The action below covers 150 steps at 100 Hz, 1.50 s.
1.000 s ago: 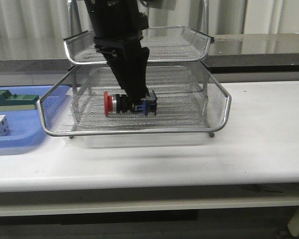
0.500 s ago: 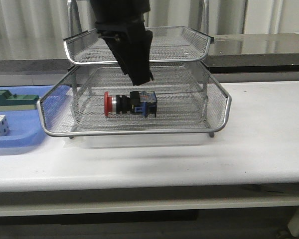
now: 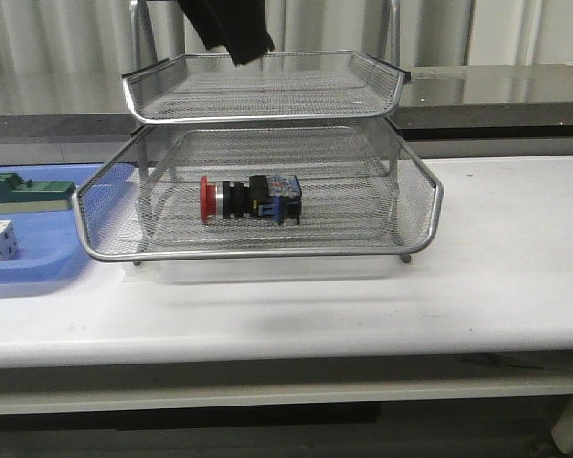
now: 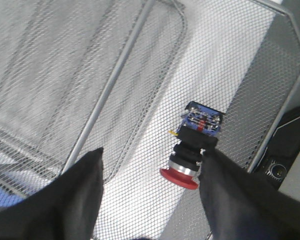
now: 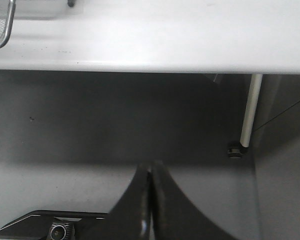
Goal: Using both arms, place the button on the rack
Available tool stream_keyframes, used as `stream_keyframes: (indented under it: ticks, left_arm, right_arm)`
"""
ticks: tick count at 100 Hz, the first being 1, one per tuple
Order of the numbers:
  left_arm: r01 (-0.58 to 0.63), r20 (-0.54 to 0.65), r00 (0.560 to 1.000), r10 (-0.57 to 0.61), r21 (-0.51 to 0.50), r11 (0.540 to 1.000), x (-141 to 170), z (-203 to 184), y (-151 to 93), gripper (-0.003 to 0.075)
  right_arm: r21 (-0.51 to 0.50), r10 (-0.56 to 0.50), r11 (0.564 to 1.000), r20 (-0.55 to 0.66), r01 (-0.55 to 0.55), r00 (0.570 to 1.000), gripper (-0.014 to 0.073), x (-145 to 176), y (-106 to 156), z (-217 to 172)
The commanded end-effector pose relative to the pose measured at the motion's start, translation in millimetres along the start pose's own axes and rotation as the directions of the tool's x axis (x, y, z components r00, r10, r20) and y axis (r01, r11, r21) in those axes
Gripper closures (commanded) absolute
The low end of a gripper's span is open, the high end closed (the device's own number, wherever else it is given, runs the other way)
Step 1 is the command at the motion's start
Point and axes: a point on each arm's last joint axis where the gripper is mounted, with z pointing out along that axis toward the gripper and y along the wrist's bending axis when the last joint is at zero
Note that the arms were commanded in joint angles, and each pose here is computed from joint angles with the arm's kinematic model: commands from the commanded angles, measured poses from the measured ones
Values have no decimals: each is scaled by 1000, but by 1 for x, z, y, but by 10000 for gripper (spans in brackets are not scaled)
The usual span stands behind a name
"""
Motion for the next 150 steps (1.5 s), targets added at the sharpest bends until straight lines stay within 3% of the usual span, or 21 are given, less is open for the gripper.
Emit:
stream_keyframes:
  ticks: [1,30,58,102,150]
  left_arm:
    - [77,79,994,-72,-70,995,7,-50,7,316]
    - [275,188,952,-243,-165,947,45,-112,39,352]
    - [428,301,886,-353,-237,872,99,-151,43,368]
    - [531,555,769,-317,-277,801,188,-158,-22,368]
    - [611,813,553,-183,-246,753,279,-131,-97,368]
  right_arm:
    - [6,-5,1000,80,5,997,664,-10,-1,-7]
    - [6,-5,1000,80,5,997,664,-10,-1,-7]
    - [6,-5,1000,80,5,997,664,-10,-1,-7]
    - [6,-5,1000,80,5,997,664,-10,-1,-7]
    - [6,-5,1000,80,5,997,664,-10,-1,-7]
